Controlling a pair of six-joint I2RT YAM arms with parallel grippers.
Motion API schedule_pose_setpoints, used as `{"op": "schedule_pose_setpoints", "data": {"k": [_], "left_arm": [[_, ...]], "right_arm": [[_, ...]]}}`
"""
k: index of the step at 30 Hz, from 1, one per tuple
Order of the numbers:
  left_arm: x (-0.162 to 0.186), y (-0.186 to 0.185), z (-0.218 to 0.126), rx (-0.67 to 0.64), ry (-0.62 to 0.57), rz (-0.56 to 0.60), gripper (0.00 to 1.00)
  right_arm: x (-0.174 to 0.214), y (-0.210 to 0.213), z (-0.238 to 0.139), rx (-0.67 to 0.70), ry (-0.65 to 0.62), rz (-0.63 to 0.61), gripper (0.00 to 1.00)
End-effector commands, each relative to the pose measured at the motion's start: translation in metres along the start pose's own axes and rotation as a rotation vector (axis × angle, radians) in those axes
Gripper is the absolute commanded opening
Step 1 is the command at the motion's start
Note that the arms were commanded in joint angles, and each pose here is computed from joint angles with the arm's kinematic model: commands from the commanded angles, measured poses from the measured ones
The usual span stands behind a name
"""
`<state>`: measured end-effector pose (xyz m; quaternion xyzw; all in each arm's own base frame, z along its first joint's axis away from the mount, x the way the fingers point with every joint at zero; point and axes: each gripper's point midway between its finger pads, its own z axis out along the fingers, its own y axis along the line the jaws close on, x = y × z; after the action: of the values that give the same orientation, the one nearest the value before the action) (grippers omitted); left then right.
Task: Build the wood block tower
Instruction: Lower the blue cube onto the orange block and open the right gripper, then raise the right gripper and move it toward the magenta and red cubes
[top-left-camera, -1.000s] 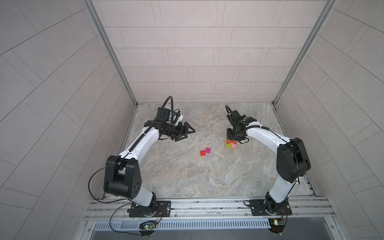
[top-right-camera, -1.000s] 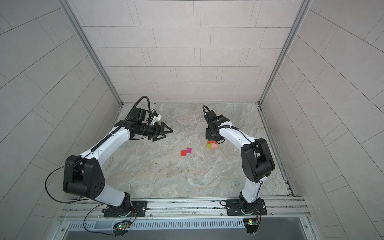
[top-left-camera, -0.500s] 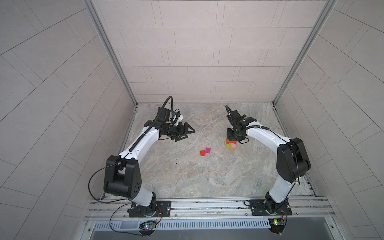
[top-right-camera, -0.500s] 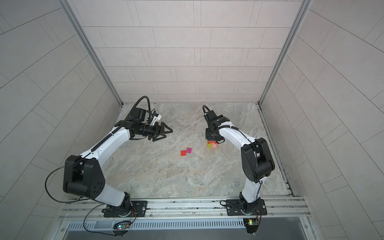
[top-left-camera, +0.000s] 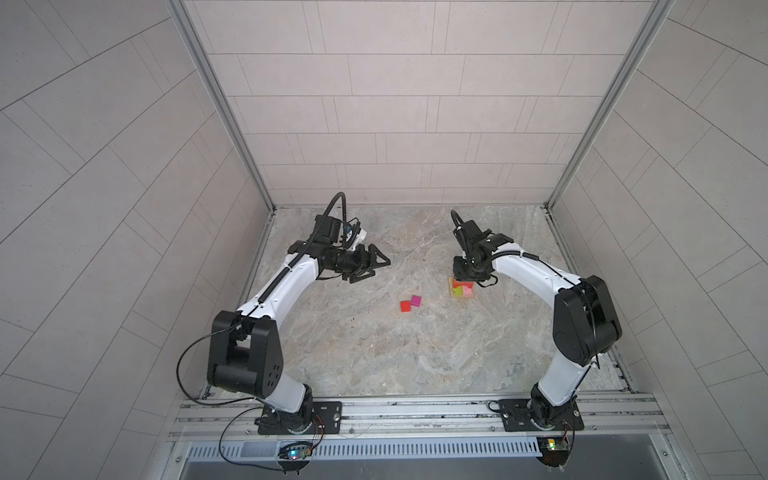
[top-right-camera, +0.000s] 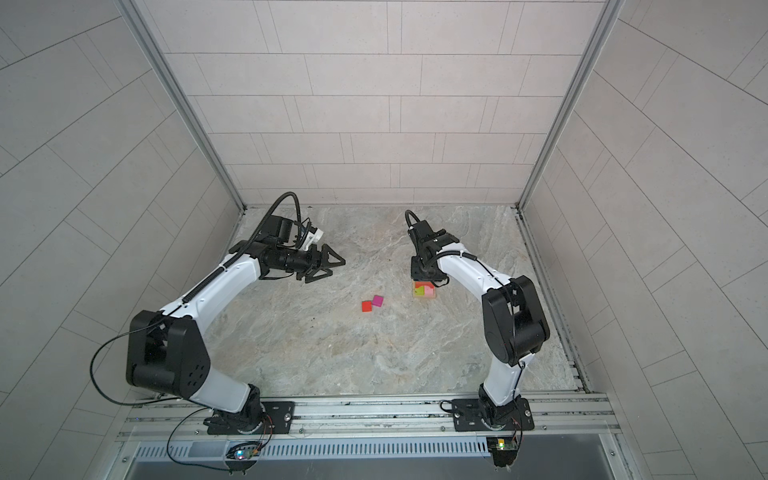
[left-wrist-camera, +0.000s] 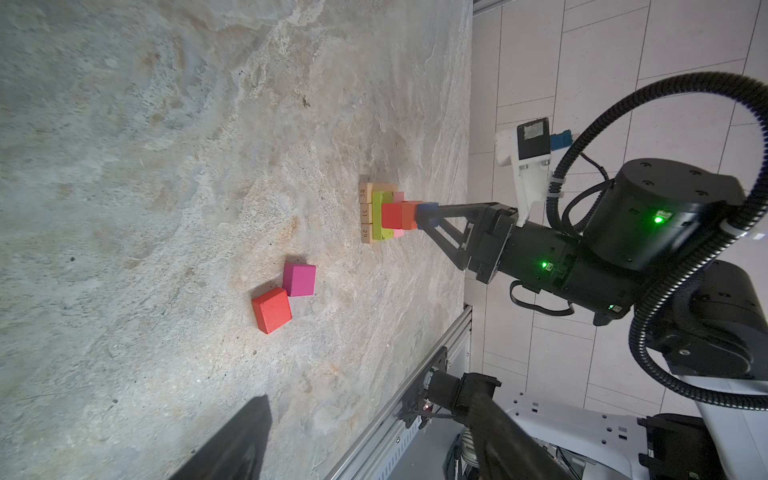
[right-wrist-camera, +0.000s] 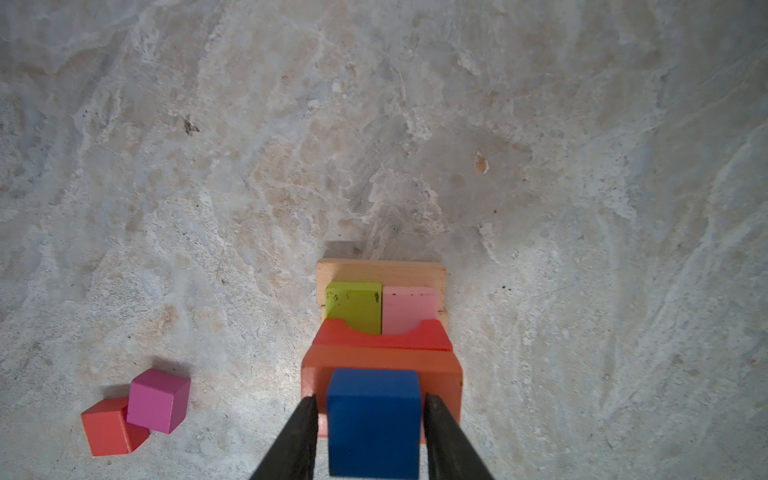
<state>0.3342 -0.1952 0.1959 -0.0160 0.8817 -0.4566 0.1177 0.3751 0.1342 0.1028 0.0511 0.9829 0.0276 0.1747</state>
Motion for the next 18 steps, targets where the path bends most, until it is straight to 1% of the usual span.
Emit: {"op": "schedule_pose_setpoints", "data": {"k": [1,5,10,14,18], "left_arm": [[0.000,-0.004,-0.005,0.012,-0.013,0.022,0.82],[0.000,-0.004,-0.005,0.013,-0.013,0.021,0.82],[0.000,-0.003,-0.006,0.010,-0.015,0.018,0.82],[0.000,-0.003,-0.006,0.010,-0.017,0.018,0.82],[0.000,-0.002,-0.007,0.008,-0.018,0.012,0.82]], "right_arm": [[-0.010,0.000,-0.022,-0.018,-0.052,0.001,0.43],[-0.014,0.004,-0.036,-0.056,-0.081,-0.008,0.45],[-0.014,0.015,-0.053,-0.120,-0.103,-0.059,0.45],[-0.010,0.027,-0.063,-0.160,-0.118,-0.125,0.46],[0.000,0.041,-0.068,-0.190,-0.107,-0.192,0.46]]}}
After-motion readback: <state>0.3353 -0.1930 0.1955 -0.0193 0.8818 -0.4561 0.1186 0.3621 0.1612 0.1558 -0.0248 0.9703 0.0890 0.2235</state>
